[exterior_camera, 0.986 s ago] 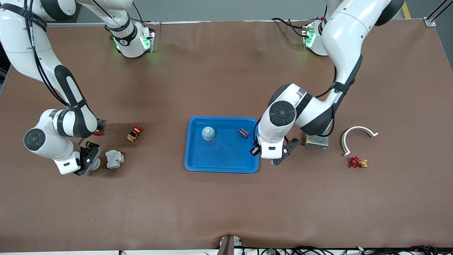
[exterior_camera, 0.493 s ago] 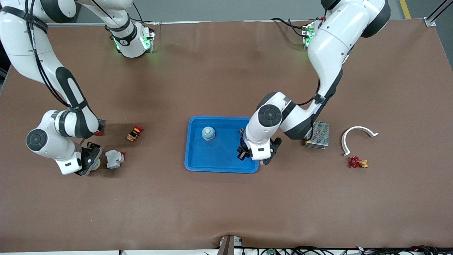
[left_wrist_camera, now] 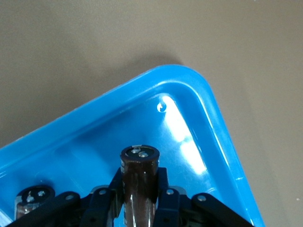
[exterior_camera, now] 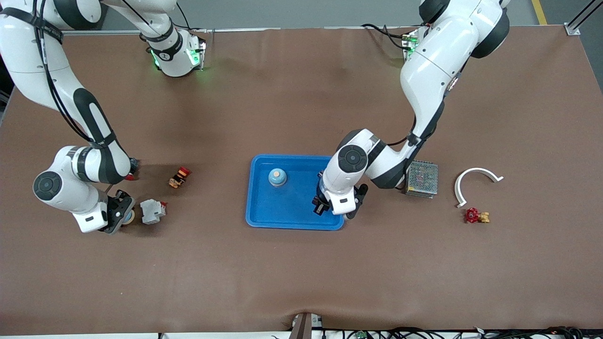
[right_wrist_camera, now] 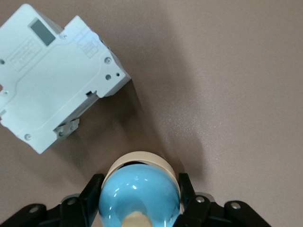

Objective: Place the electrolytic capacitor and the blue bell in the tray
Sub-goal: 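Place the capacitor in the tray with the left gripper while the right lifts the bell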

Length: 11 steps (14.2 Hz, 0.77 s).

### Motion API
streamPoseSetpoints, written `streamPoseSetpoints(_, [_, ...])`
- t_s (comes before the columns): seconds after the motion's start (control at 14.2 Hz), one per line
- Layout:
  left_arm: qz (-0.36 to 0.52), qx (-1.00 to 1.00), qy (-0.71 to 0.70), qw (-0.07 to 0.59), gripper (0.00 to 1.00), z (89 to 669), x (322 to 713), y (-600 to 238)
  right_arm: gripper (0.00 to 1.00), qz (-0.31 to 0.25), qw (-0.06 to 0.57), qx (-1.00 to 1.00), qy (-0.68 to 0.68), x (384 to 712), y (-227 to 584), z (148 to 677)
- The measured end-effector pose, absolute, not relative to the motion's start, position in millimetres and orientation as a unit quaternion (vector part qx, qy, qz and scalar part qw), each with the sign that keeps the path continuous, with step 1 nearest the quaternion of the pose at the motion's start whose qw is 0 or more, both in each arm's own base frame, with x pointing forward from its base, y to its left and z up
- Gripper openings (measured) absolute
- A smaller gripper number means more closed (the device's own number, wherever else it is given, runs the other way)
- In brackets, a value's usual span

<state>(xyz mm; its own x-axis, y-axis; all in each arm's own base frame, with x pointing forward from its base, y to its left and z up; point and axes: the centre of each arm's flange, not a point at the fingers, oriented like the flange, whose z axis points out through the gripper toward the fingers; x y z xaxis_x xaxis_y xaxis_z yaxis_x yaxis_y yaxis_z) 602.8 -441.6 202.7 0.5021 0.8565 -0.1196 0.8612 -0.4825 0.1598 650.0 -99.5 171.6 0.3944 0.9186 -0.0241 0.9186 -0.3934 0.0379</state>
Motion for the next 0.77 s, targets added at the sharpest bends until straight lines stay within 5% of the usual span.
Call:
streamPoseSetpoints(0.14, [-0.011,0.860,0.500,0.100,0.44,203,604,-441,0.69,0.002,0.021,0.835,0.550,651,-97,172])
streamPoseSetpoints(0.49, [-0.003,0.858,0.502,0.108,0.95,221,616,-436,0.69,-0.004,-0.025,0.850,0.526,670,-80,208])
streamPoseSetpoints(0.77, [0.009,0.871,0.483,0.090,1.00,264,631,-415,0.69,-0.029,-0.040,0.874,0.483,696,-39,295])
